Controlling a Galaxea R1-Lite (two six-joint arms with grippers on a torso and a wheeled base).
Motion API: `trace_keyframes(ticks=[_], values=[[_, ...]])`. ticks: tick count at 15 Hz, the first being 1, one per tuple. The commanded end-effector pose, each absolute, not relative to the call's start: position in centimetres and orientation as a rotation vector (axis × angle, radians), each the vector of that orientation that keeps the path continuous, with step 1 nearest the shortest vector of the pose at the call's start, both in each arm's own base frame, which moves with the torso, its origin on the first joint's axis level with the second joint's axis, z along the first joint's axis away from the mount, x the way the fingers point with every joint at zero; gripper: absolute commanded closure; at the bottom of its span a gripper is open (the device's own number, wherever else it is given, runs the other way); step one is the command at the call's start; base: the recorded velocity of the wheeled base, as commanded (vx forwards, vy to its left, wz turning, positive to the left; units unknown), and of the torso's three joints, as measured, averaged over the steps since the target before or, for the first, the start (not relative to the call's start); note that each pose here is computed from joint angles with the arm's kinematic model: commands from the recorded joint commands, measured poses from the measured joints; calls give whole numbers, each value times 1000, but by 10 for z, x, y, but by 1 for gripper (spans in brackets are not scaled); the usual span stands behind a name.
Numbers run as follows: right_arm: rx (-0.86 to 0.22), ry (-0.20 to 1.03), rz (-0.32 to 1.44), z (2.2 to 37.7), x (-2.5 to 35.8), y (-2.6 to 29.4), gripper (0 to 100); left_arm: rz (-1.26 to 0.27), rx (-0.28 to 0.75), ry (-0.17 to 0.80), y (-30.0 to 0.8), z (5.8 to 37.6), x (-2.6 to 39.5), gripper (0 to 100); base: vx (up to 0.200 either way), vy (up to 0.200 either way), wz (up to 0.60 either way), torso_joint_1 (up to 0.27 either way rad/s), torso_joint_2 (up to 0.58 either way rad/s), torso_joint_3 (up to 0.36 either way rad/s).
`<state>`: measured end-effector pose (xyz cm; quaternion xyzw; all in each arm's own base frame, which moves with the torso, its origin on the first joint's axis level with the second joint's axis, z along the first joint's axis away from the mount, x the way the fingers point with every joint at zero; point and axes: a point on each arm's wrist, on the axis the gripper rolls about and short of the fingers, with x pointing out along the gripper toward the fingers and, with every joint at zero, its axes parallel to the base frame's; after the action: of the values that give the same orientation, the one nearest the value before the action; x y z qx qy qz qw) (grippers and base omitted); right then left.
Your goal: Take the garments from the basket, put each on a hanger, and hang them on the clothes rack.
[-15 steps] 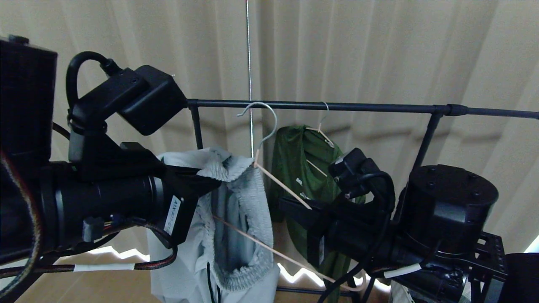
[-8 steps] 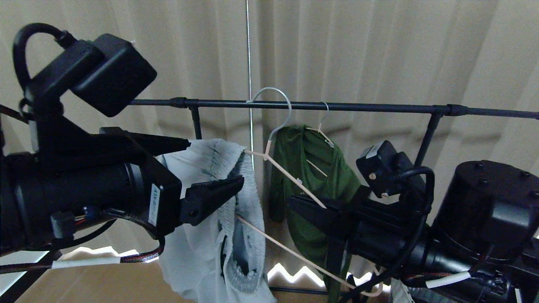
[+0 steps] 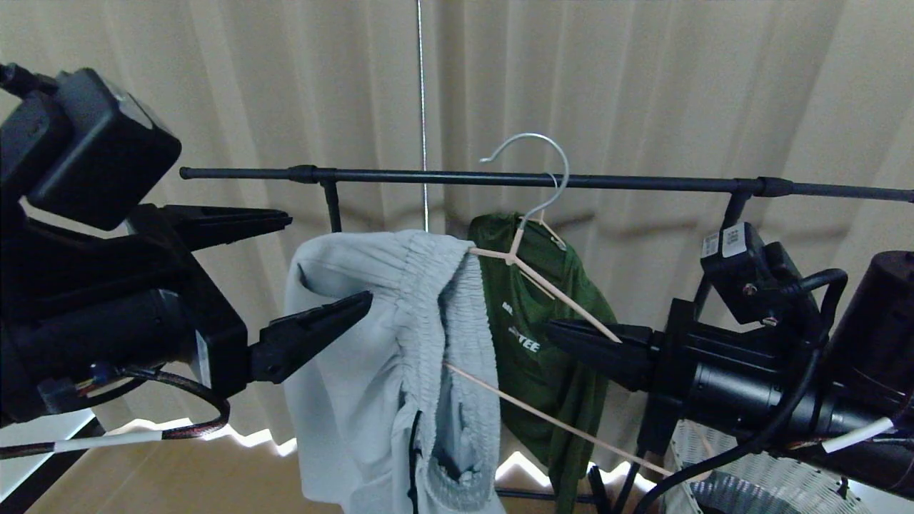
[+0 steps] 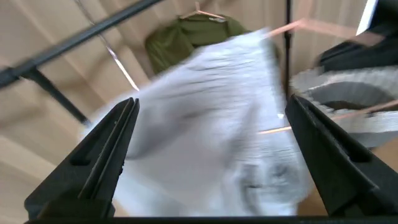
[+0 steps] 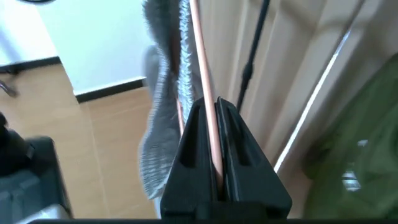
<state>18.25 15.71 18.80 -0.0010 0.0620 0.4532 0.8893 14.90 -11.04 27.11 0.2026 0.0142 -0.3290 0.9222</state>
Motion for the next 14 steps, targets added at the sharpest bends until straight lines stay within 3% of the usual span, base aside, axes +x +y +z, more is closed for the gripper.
trace_keyframes(ticks=[1, 3, 7, 14], values=[[-11, 139, 921, 189, 185, 145, 100, -673, 547, -16, -92, 268, 163, 0, 0, 0, 0, 0, 0, 0], [-10, 143, 967, 189, 184, 145, 100, -698, 683, -45, -96, 262, 173, 0, 0, 0, 0, 0, 0, 0], [-32, 129, 1010, 190, 180, 152, 100, -727, 827, -62, -109, 250, 192, 0, 0, 0, 0, 0, 0, 0], [-49, 114, 1160, 191, 164, 166, 100, -736, 831, -107, -125, 242, 209, 0, 0, 0, 0, 0, 0, 0]])
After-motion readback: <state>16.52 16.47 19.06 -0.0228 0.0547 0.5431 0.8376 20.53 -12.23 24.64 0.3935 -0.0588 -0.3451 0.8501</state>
